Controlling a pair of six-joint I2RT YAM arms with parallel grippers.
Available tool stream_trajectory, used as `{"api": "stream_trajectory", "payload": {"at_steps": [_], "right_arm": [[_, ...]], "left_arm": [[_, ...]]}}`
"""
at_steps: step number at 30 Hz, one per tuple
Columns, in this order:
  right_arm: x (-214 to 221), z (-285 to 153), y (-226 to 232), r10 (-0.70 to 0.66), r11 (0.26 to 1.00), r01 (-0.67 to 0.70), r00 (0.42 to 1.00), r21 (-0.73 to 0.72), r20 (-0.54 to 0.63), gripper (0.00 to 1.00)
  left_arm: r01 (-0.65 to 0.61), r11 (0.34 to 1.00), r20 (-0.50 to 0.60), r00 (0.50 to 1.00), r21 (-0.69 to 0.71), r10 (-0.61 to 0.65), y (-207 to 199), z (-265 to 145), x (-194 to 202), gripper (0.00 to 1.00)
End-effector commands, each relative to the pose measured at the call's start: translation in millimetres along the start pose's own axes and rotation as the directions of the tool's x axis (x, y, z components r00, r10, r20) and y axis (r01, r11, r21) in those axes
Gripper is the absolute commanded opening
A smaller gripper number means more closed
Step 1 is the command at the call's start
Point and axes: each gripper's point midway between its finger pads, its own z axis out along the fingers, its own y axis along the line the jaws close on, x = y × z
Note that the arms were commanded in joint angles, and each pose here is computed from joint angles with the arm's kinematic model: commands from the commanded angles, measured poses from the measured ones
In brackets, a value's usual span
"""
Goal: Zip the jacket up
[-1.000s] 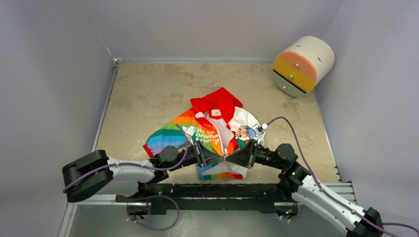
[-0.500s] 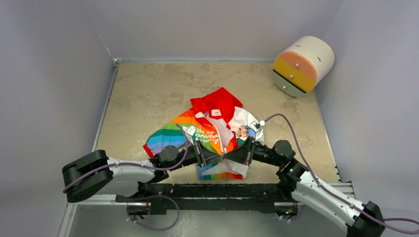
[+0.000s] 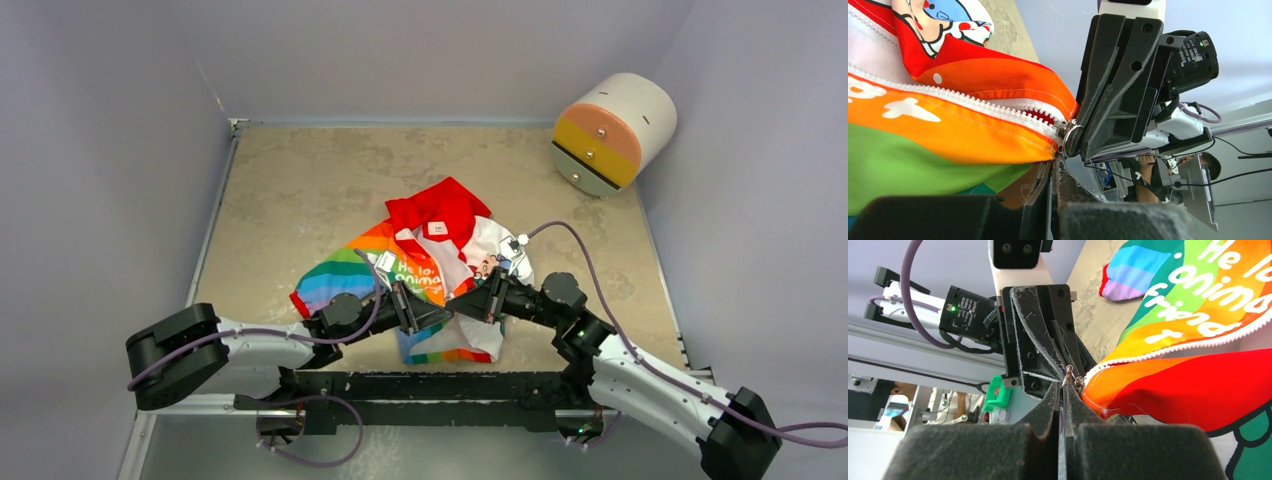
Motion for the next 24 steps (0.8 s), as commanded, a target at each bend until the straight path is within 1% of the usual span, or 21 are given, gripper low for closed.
{"api": "stream_trajectory", "payload": {"at_steps": [1, 8, 12, 17, 22, 23, 24], "right_arm": [[-64, 4, 56, -0.101, 0.985, 0.131, 0.965, -0.111, 0.241, 0.0], [-81, 7, 50, -0.095, 0.992, 0.116, 0.947, -0.053, 0.306, 0.0], [-86, 4, 50, -0.083, 0.993, 0.104, 0.938, -0.046, 0.337, 0.0], [-85, 3, 50, -0.091, 0.993, 0.109, 0.939, -0.038, 0.33, 0.0], [-81, 0, 51, -0.081, 0.992, 0.108, 0.941, -0.064, 0.329, 0.0], [-79, -1, 52, -0.08, 0.991, 0.11, 0.943, -0.074, 0.322, 0.0], [-76, -1, 52, -0.078, 0.991, 0.109, 0.946, -0.082, 0.314, 0.0]], "left_arm": [[-0.033, 0.999, -0.105, 0.994, -0.006, 0.032, 4, -1, 23, 0.0], [-0.036, 0.999, -0.125, 0.992, -0.018, 0.034, 7, -4, 29, 0.0], [-0.046, 0.999, -0.123, 0.991, -0.028, 0.042, 8, -7, 29, 0.0], [-0.054, 0.998, -0.118, 0.992, -0.032, 0.05, 6, -9, 27, 0.0], [-0.039, 0.999, -0.101, 0.994, 0.001, 0.039, -7, -9, 21, 0.0], [-0.034, 0.999, -0.092, 0.995, 0.009, 0.035, -11, -9, 19, 0.02], [-0.028, 0.999, -0.082, 0.996, 0.015, 0.029, -14, -9, 17, 0.06]]}}
